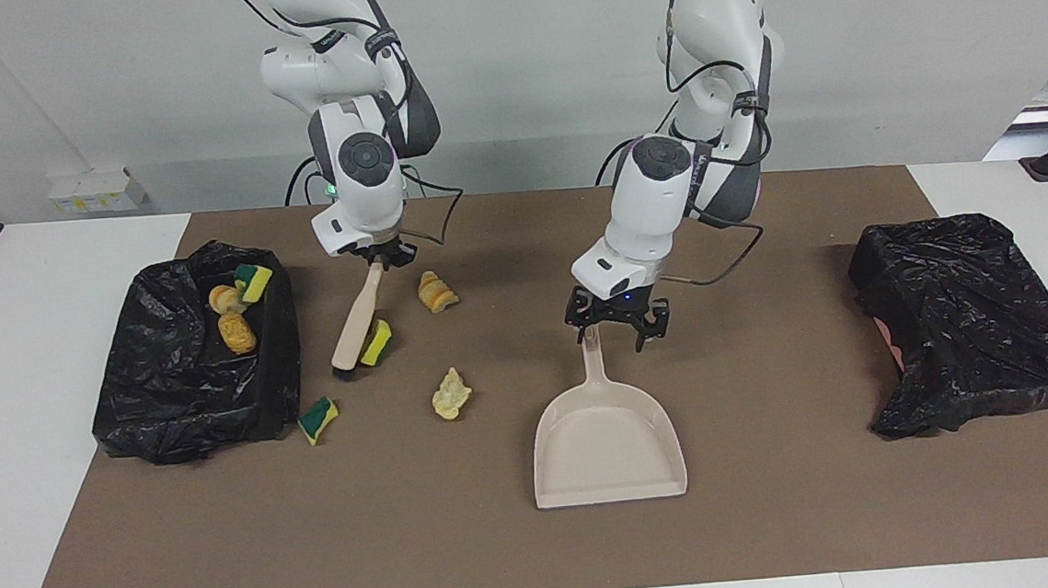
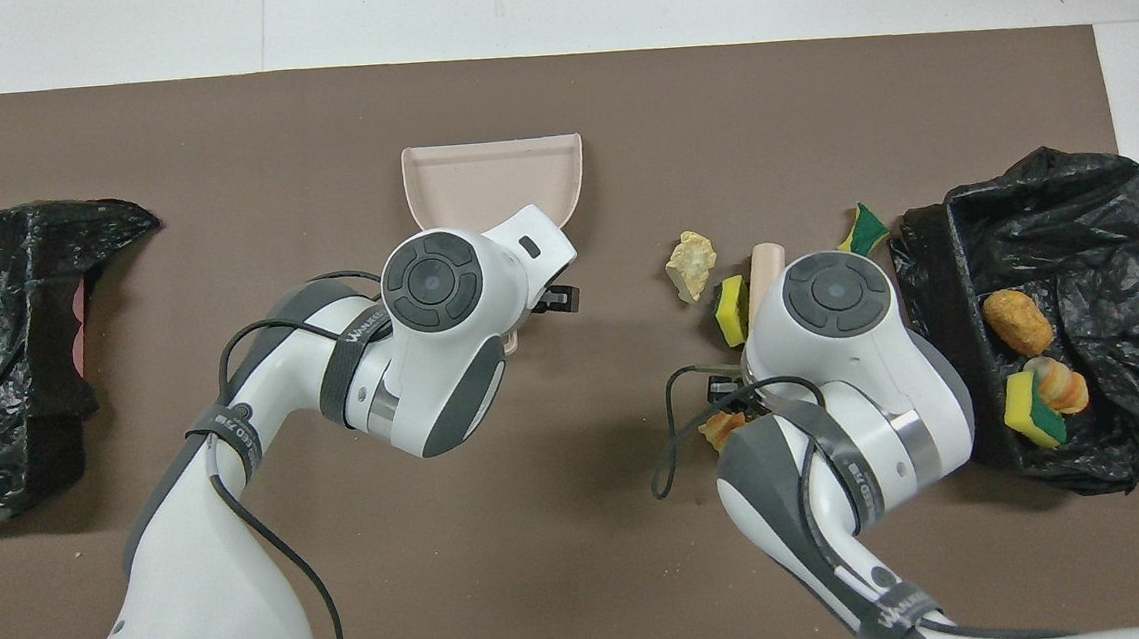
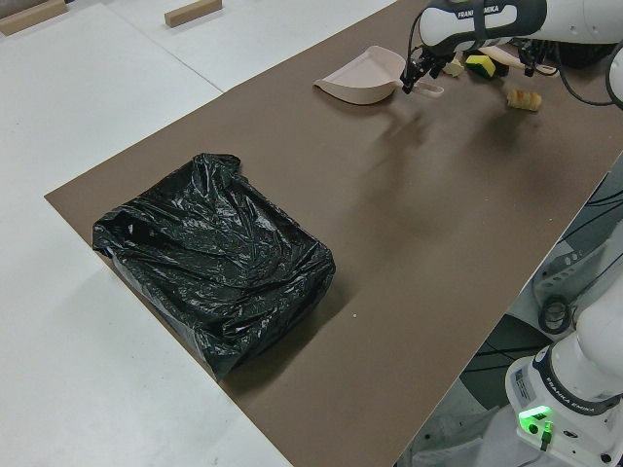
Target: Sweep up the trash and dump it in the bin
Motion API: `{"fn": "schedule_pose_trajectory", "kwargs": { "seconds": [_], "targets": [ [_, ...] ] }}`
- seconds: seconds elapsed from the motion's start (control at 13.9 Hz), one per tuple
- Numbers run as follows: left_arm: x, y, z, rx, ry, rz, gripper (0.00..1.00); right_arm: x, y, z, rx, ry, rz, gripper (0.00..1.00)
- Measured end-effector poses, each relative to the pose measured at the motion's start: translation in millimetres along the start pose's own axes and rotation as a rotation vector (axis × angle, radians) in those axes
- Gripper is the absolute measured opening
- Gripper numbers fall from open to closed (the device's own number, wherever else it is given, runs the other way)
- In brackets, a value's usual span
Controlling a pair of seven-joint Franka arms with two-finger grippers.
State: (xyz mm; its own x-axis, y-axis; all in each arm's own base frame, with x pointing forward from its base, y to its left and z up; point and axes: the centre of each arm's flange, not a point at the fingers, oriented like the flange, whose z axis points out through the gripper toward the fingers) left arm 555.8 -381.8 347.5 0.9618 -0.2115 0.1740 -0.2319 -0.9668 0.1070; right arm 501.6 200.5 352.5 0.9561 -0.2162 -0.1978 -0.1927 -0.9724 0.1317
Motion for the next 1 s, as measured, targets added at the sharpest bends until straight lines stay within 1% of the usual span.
{"fn": "schedule_pose_trajectory", "kwargs": {
  "seconds": [0.07, 0.14, 0.22, 0.36, 0.43, 0.5, 0.57, 0.72, 0.86, 1.0],
  "targets": [
    [0, -1, 0, 0.004, 0.001, 0.002, 0.93, 9, -8, -4, 0.029, -0.006, 0.002, 0.26],
    [2, -3, 0, 0.010, 0.004, 0.003, 0.85, 19, -16, -12, 0.059, -0.010, 0.007, 0.26],
    [3, -7, 0, 0.015, 0.006, 0.001, 0.70, 26, -22, -25, 0.073, -0.017, 0.004, 0.26],
    [6, -14, -1, 0.022, 0.010, -0.007, 0.44, 27, -31, -51, 0.074, -0.033, 0.000, 0.26],
    [8, -17, -2, 0.025, 0.012, -0.010, 0.34, 24, -29, -61, 0.061, -0.048, 0.002, 0.26],
    [10, -20, -4, 0.025, 0.016, -0.014, 0.33, 19, -24, -67, 0.039, -0.071, 0.004, 0.26],
    [11, -22, -7, 0.026, 0.019, -0.017, 0.33, 11, -18, -72, 0.011, -0.099, 0.010, 0.26],
    [16, -32, -14, 0.030, 0.020, -0.025, 0.33, -2, -12, -73, -0.031, -0.134, 0.051, 0.26],
    [20, -51, -27, 0.042, 0.005, 0.037, 0.33, -11, -8, -65, -0.061, -0.149, 0.116, 0.26],
    [23, -76, -43, 0.055, -0.028, 0.144, 0.33, -23, -2, -52, -0.097, -0.161, 0.214, 0.26]
  ]
}}
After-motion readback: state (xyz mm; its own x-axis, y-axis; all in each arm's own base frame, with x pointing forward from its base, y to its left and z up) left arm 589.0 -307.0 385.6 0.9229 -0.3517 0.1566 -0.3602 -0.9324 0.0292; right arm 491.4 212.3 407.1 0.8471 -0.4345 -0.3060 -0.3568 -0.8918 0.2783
